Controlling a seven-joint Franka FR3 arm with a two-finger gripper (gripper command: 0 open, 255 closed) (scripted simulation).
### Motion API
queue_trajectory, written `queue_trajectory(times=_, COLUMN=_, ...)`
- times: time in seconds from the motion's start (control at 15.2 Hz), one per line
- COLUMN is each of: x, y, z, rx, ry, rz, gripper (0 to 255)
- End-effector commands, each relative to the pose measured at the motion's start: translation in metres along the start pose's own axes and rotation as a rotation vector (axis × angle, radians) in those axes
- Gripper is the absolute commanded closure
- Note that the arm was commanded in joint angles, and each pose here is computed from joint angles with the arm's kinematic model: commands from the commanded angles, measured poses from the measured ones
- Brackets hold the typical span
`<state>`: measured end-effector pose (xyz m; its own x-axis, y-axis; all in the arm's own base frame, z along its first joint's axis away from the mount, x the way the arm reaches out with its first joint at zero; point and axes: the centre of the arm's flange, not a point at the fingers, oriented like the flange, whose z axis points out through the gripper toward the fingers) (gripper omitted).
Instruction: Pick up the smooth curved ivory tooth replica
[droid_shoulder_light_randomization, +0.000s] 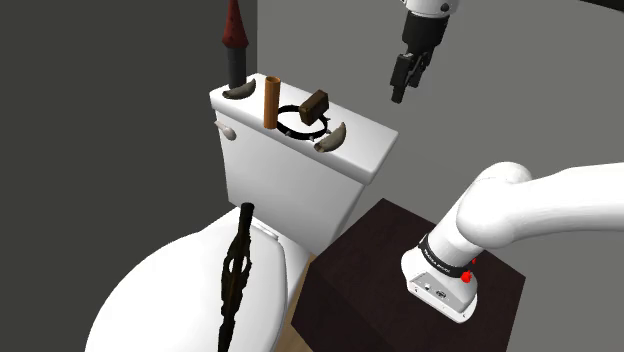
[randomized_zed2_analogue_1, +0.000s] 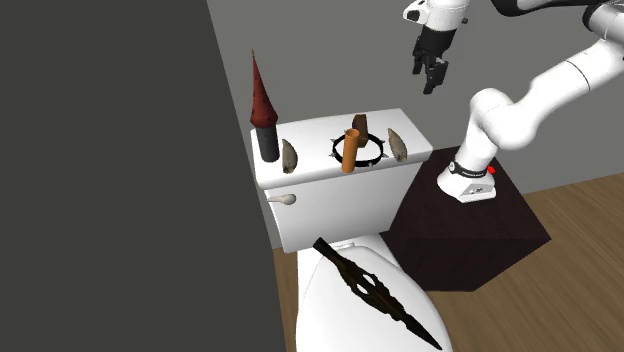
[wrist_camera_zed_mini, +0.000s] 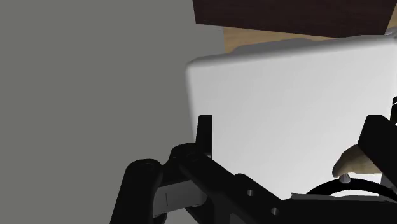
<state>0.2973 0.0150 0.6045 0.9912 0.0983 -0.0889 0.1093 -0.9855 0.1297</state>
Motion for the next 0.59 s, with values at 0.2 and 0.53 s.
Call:
queue_trajectory(times=0.2, x=0.020, y=-0.033, z=0.002, rx=0.009, ry=-0.006, rz=0.124, gripper=0)
queue_trajectory(times=0.53, x=0.063, y=-0.081, z=0.004, rx=0.025, ry=-0.017, rz=0.330, gripper=0)
